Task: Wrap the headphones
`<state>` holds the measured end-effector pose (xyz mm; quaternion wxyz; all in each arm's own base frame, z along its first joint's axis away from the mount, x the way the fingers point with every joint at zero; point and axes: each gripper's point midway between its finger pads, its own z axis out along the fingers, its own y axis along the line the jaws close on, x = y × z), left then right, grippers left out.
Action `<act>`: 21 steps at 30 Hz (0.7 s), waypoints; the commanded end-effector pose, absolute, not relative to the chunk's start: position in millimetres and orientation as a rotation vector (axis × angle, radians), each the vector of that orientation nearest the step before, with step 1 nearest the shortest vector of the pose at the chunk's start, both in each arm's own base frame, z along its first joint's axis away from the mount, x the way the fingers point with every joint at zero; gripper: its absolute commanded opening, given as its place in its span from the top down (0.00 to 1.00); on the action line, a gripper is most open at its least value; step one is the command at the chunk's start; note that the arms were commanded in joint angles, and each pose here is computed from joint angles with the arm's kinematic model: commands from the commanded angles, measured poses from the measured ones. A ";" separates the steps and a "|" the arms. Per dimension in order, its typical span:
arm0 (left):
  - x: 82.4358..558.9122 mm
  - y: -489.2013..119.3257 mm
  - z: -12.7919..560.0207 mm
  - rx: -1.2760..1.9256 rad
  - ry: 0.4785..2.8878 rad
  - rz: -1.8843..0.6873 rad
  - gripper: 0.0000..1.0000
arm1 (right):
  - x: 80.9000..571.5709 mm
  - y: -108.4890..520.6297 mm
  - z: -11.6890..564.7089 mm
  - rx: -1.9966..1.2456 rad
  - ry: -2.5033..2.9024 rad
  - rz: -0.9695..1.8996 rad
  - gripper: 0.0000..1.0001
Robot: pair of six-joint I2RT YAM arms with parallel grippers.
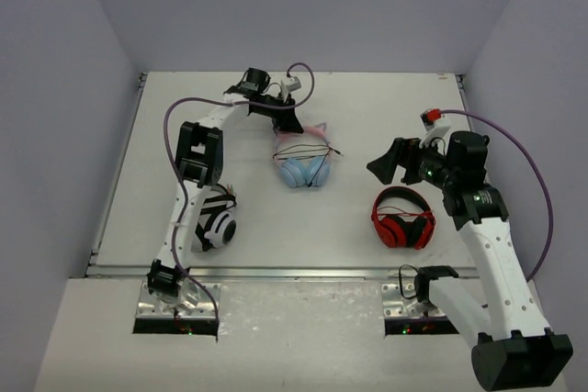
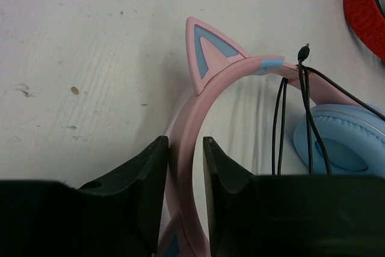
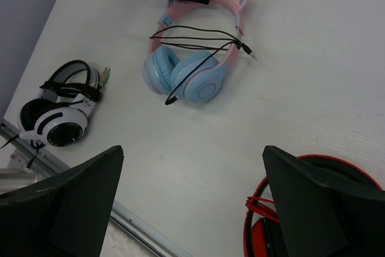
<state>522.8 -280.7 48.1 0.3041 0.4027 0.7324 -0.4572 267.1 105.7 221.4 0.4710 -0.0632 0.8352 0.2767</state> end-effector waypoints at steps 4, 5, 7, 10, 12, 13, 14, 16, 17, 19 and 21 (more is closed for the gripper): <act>516.8 -299.2 74.2 1.145 1.834 -1.239 0.69 | 268.2 111.6 230.4 -0.184 1.987 0.707 0.01; 516.2 -300.4 75.6 1.150 1.833 -1.233 0.68 | 267.8 112.0 230.5 -0.185 1.985 0.711 0.01; 518.0 -304.8 78.9 1.155 1.826 -1.210 0.59 | 267.3 112.7 230.7 -0.188 1.985 0.716 0.01; 527.5 -309.8 86.1 1.130 1.837 -1.133 0.49 | 266.0 113.6 231.5 -0.191 1.982 0.722 0.01; 531.7 -310.3 90.4 1.109 1.853 -1.086 0.47 | 265.7 113.4 232.2 -0.195 1.978 0.720 0.01; 537.9 -310.2 93.9 1.100 1.845 -1.048 0.46 | 265.2 113.4 232.0 -0.196 1.979 0.719 0.01; 540.1 -309.2 100.0 1.077 1.853 -1.032 0.45 | 264.8 113.0 233.0 -0.200 1.974 0.715 0.01; 557.3 -300.2 111.7 0.990 1.883 -0.910 0.45 | 266.2 111.5 233.8 -0.195 1.968 0.703 0.01; 565.1 -293.5 118.3 0.949 1.888 -0.856 0.42 | 267.6 110.9 233.1 -0.193 1.969 0.698 0.01; 588.0 -277.2 154.8 0.811 1.858 -0.719 0.40 | 269.4 109.0 232.1 -0.185 1.977 0.685 0.01; 611.6 -247.9 174.3 0.631 1.851 -0.576 0.35 | 273.8 104.1 227.8 -0.162 1.995 0.652 0.01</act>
